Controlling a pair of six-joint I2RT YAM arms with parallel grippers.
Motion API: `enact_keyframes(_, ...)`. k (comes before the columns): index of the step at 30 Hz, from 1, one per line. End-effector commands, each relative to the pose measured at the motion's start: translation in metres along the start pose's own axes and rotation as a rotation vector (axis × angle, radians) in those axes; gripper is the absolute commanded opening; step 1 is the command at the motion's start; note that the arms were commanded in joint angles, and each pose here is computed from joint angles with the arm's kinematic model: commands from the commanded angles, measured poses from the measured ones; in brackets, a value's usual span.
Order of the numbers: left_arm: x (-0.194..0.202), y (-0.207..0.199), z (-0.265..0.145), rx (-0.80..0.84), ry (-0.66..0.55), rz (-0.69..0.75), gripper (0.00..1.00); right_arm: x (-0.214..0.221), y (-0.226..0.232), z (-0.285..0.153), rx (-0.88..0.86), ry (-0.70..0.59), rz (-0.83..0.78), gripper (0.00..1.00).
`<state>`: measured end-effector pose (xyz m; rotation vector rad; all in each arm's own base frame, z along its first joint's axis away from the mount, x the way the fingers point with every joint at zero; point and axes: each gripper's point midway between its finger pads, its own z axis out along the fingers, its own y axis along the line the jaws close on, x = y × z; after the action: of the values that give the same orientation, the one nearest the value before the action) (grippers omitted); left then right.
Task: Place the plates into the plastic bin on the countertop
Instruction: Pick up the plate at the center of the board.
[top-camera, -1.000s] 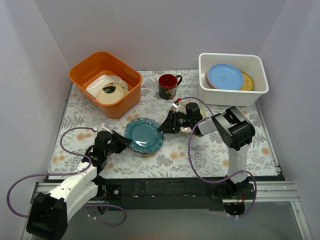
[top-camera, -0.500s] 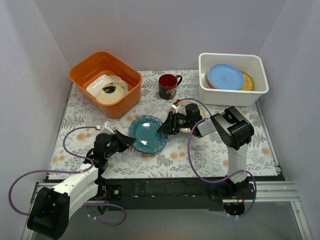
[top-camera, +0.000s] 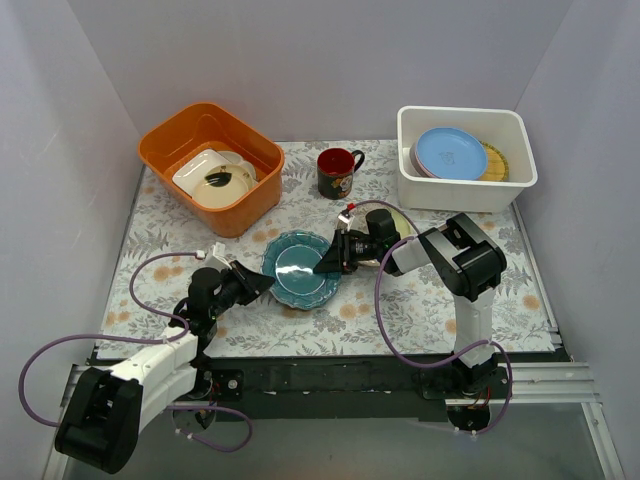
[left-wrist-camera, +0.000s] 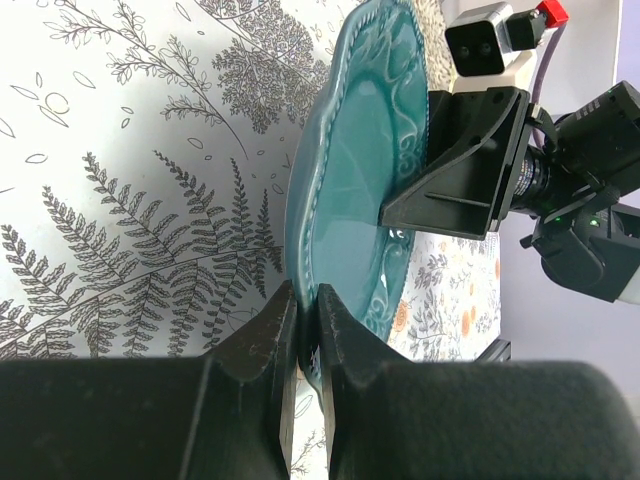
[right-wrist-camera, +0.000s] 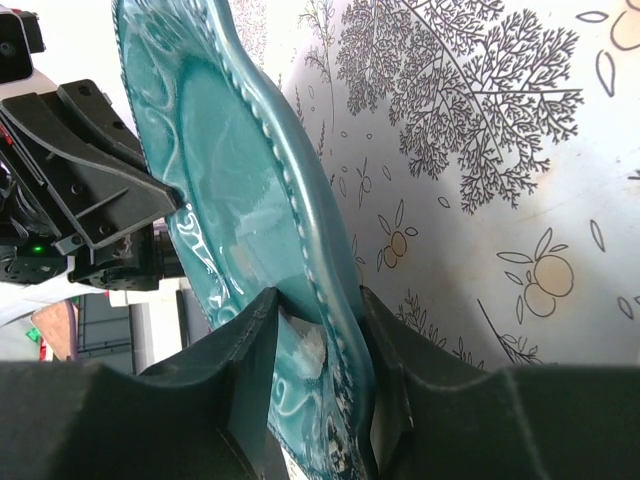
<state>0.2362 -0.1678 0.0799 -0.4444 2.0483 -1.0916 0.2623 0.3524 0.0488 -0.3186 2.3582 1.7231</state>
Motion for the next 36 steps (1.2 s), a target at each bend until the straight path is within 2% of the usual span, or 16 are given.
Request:
enact_keyframes(1,0.002,-0.041,-0.003,0.159,0.042,0.057,0.0,0.004,0.078,0.006,-0.219,0.085,-0.178,0.01)
enact_keyframes(15,-0.001,-0.04,-0.002,0.133,0.039,0.066,0.0,0.002,0.091,0.001,-0.226,0.074,-0.199,0.01)
enact_keyframes(18,-0.003,-0.041,-0.002,0.127,0.039,0.078,0.04,0.001,0.096,0.0,-0.222,0.072,-0.215,0.01)
enact_keyframes(19,-0.007,-0.045,-0.002,0.13,0.031,0.083,0.12,0.001,0.096,-0.001,-0.213,0.073,-0.207,0.01)
enact_keyframes(22,-0.01,-0.047,-0.001,0.121,0.033,0.102,0.21,-0.005,0.106,-0.003,-0.211,0.061,-0.239,0.01)
enact_keyframes(23,-0.012,-0.049,-0.001,0.121,0.029,0.108,0.28,-0.005,0.109,-0.005,-0.208,0.062,-0.249,0.01)
enact_keyframes(31,-0.023,-0.058,0.002,0.111,0.015,0.147,0.54,-0.011,0.127,-0.011,-0.213,0.048,-0.283,0.01)
enact_keyframes(32,-0.023,-0.057,0.003,0.108,0.019,0.151,0.58,-0.012,0.131,-0.013,-0.215,0.044,-0.291,0.01)
enact_keyframes(33,-0.025,-0.06,0.003,0.114,0.014,0.153,0.67,-0.012,0.131,-0.014,-0.212,0.044,-0.288,0.01)
enact_keyframes(36,-0.027,-0.063,0.003,0.115,0.01,0.155,0.79,-0.013,0.136,-0.016,-0.213,0.04,-0.303,0.01)
